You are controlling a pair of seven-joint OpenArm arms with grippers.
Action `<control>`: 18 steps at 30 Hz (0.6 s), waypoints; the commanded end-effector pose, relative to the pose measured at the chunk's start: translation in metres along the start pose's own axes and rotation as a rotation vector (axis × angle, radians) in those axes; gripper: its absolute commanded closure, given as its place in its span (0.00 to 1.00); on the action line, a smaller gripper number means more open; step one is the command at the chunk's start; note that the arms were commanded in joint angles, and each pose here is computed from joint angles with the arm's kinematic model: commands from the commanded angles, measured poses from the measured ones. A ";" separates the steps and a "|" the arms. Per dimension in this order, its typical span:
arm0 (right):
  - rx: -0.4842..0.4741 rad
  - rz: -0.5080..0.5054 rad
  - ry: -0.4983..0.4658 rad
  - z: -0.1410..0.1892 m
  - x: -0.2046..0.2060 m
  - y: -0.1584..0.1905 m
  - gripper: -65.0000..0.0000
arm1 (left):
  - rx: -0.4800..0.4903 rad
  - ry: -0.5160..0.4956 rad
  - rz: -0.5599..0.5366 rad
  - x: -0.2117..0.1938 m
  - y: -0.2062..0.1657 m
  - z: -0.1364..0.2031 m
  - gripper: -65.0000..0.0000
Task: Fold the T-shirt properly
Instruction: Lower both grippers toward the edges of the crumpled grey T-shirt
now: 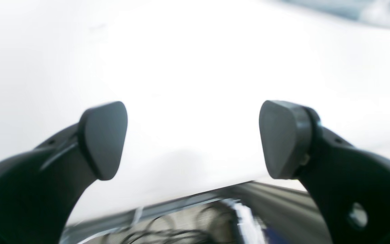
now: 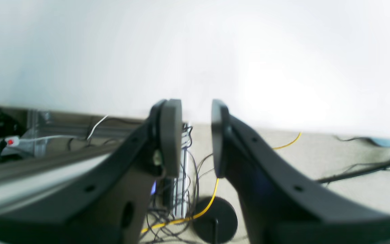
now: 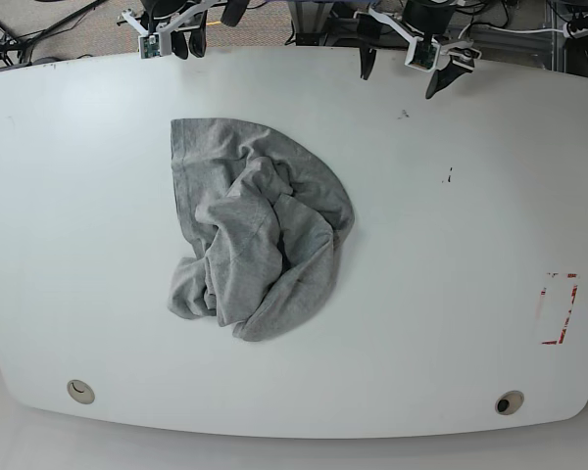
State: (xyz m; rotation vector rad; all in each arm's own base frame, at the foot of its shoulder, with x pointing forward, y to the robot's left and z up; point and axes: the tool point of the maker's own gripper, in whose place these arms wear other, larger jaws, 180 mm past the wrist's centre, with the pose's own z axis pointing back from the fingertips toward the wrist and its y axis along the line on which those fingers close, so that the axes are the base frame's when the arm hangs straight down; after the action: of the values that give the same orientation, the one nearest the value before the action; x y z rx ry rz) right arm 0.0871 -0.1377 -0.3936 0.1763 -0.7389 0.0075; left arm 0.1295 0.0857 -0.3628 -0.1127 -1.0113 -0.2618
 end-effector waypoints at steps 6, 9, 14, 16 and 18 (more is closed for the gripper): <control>0.003 0.019 -0.097 -0.009 0.032 -0.002 0.78 | -0.080 -0.021 0.103 0.020 -0.026 -0.018 0.10; 0.004 0.028 -0.119 -0.013 0.041 -0.003 0.78 | -0.104 0.006 0.208 0.028 -0.024 -0.034 0.10; 0.007 0.032 -0.127 -0.015 0.044 -0.002 0.78 | -0.152 0.033 0.279 0.043 -0.023 -0.055 0.10; 0.009 0.034 -0.138 -0.016 0.048 -0.002 0.78 | -0.157 0.032 0.275 0.048 -0.022 -0.060 0.10; 0.011 0.035 -0.144 -0.018 0.050 -0.002 0.78 | -0.155 0.030 0.264 0.052 -0.020 -0.064 0.10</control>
State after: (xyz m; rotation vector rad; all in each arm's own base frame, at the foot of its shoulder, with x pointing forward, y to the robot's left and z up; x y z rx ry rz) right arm 0.1287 -0.1404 -0.3830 0.1676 -0.8383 0.0273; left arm 0.1979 0.0460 -0.3623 -0.3690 -0.9027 -0.0980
